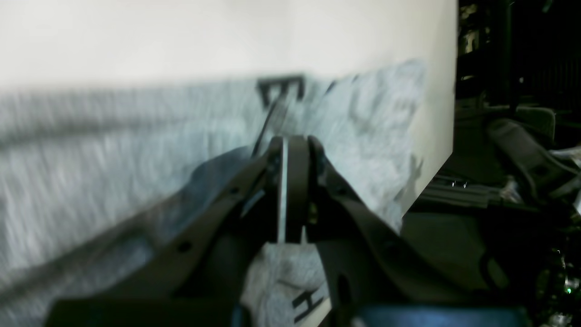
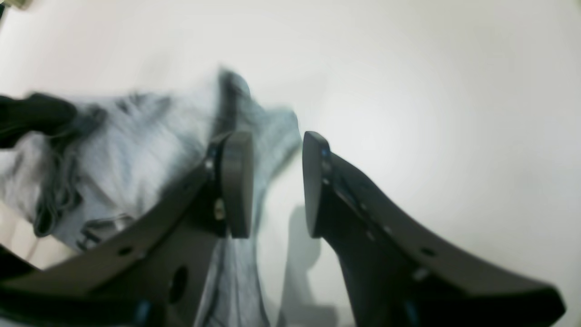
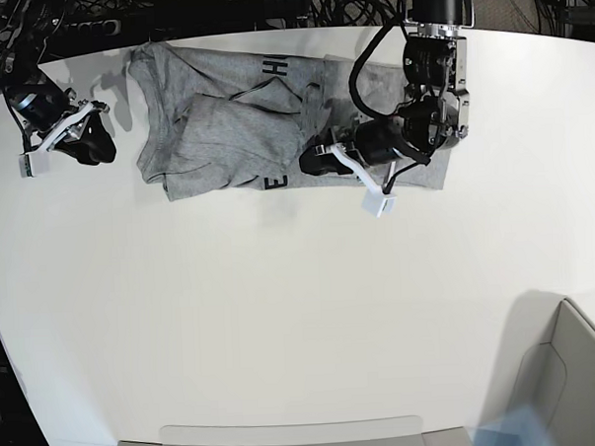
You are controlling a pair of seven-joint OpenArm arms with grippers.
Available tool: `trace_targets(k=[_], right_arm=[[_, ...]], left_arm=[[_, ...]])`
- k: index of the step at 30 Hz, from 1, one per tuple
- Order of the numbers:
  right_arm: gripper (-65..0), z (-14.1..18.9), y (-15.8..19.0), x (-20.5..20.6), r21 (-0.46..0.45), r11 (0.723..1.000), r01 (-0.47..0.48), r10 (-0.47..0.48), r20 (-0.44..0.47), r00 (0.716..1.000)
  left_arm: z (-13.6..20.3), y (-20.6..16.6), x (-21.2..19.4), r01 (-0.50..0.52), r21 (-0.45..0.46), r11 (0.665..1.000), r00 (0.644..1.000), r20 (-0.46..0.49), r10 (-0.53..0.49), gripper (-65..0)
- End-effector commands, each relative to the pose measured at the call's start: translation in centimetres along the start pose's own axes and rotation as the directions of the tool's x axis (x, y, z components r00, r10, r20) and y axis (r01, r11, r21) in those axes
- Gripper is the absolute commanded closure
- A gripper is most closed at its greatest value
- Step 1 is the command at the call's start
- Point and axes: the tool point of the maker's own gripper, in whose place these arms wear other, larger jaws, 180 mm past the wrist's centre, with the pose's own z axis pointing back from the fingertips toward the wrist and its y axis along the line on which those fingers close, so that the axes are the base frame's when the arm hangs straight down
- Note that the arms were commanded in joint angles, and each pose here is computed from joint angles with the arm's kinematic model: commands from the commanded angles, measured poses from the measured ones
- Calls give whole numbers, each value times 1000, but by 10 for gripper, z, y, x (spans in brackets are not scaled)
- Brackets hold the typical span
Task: Fold the T-shirt properly
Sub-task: 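Release the folded end and press the left gripper onto the strip's middle, then grasp the strip end with the right gripper and lift it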
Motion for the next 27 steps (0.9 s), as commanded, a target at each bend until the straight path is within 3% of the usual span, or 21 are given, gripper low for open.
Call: trace_targets(k=[1, 8, 12, 16, 22, 27], right_arm=[[-189, 2, -1, 8, 22, 1000, -4, 3, 39, 999], [-189, -14, -11, -35, 40, 991, 127, -125, -52, 991], [-189, -28, 10, -46, 96, 989, 113, -103, -108, 989], [-188, -43, 22, -60, 93, 993, 75, -58, -170, 984], [-188, -58, 33, -71, 58, 997, 57, -46, -185, 982], [-188, -56, 52, -70, 77, 996, 53, -40, -168, 985]], left_arm=[[4, -8, 13, 24, -26, 999, 999, 39, -23, -15], [4, -8, 12, 24, -26, 999, 999, 34, -23, -15], [6, -8, 3, 19, -25, 1000, 999, 26, -18, -15], [14, -20, 6, 58, -35, 998, 997, 57, -56, -15], [25, -37, 15, 121, -45, 992, 988, 102, -115, -15], [32, -27, 14, 91, -27, 995, 989, 116, -87, -15]])
